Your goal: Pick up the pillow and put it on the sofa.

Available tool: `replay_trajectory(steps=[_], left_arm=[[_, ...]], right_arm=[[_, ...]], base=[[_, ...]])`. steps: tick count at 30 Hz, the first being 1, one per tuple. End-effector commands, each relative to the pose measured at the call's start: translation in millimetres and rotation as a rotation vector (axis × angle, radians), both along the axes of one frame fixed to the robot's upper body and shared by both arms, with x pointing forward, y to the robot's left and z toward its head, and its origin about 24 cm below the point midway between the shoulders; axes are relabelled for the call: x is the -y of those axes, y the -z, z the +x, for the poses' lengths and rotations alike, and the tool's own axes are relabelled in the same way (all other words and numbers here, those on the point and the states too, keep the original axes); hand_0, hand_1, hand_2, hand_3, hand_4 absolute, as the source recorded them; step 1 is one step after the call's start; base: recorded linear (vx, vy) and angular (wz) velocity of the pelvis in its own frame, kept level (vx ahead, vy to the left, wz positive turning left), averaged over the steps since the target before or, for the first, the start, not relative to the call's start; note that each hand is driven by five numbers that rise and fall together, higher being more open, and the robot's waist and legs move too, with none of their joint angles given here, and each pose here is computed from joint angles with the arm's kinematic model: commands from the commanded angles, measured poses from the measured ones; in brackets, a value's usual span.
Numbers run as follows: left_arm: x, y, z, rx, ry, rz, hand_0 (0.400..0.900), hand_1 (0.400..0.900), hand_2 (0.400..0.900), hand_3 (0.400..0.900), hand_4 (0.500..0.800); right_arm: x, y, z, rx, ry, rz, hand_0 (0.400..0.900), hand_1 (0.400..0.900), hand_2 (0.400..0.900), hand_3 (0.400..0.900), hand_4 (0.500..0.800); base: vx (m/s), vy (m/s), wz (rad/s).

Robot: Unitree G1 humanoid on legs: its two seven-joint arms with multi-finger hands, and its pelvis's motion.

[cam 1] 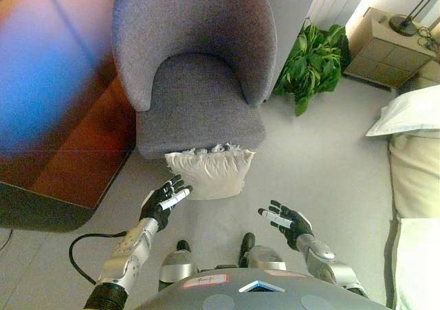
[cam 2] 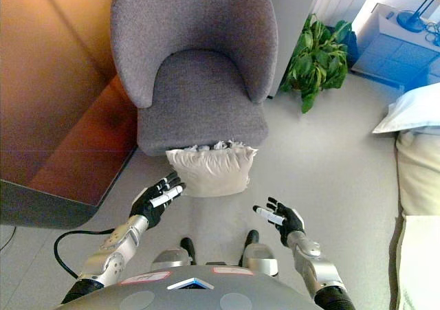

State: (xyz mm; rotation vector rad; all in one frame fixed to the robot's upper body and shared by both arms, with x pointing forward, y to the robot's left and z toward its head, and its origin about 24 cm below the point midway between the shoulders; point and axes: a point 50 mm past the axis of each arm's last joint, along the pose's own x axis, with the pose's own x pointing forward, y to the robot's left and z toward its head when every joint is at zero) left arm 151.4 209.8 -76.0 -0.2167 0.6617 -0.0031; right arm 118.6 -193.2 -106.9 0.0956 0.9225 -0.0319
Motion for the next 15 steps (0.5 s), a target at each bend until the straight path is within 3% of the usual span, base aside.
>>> replay_trajectory(steps=[1,15], left_arm=[[4.2,-24.4,25.3,0.180,0.052,0.011,0.900,0.900,0.900,0.900,0.800],[1.0,-29.8,25.2,0.201,0.086,0.055,0.900,0.900,0.900,0.900,0.800]], right_arm=[[9.6,-21.9,29.6,0.153,-0.028,-0.042,0.900,0.900,0.900,0.900,0.800],[13.2,-29.0,33.5,0.198,-0.045,-0.079,0.900,0.900,0.900,0.900,0.800]], base=[[0.000,0.000,0.00],[0.000,0.000,0.00]])
